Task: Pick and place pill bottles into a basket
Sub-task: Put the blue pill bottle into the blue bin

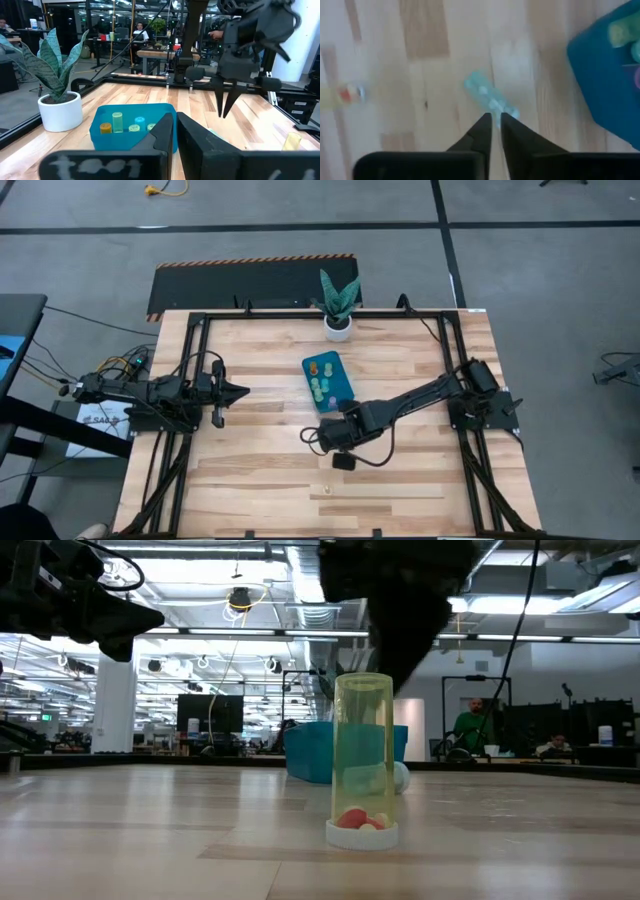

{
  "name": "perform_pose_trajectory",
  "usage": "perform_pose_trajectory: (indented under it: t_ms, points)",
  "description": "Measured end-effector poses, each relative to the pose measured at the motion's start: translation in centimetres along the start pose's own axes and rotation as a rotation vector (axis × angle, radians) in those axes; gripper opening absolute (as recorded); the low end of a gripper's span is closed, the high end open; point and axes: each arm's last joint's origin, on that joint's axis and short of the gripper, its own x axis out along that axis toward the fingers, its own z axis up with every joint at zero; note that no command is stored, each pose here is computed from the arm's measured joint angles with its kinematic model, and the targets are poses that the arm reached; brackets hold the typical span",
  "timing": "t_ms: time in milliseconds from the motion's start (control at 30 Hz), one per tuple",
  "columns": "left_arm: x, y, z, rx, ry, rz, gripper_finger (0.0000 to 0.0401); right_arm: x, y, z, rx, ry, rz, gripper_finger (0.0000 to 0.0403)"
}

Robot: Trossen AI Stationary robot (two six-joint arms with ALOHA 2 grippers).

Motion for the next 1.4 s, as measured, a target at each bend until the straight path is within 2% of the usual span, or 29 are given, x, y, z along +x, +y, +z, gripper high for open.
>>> perform_pose_trajectory:
  t_ms: [100, 267, 433, 600, 667, 1067, 1267, 1333, 1400]
  points:
    - [0.0, 0.0, 0.0, 0.000, 0.000, 0.000, 0.0009, 0.0, 0.3, -0.4, -0.116, 0.030, 0.016, 0.0064]
    - [0.0, 0.0, 0.0, 0.000, 0.000, 0.000, 0.0009, 0.0, 0.3, -0.4, -0.224, 0.040, 0.042, 0.0133]
    - [0.0, 0.0, 0.0, 0.000, -0.001, 0.000, 0.0009, 0.4, -0.1, -0.1, -0.297, 0.041, 0.042, 0.0193]
    - [0.0, 0.0, 0.0, 0.000, -0.001, 0.000, 0.0009, 1.9, -0.6, 0.5, -0.328, 0.034, 0.042, 0.0229]
    - [0.0, 0.0, 0.0, 0.000, -0.001, 0.000, 0.0009, 2.4, -0.8, 0.1, -0.355, 0.071, 0.033, 0.0233]
    - [0.0, 0.0, -0.1, 0.002, 0.007, 0.000, 0.0009, 3.4, -0.4, 0.7, -0.381, 0.030, 0.083, 0.0216]
    - [0.1, 0.0, -0.1, 0.004, 0.014, 0.000, 0.0009, 5.1, -0.4, -0.2, -0.414, 0.125, 0.079, 0.0207]
    - [0.1, 0.0, -0.1, 0.004, 0.016, 0.000, 0.0009, 5.8, -0.4, 0.0, -0.412, 0.118, 0.078, 0.0205]
    - [0.1, 0.0, -0.2, 0.005, 0.020, 0.001, 0.0009, 6.0, -0.9, -0.6, -0.410, 0.187, 0.063, 0.0201]
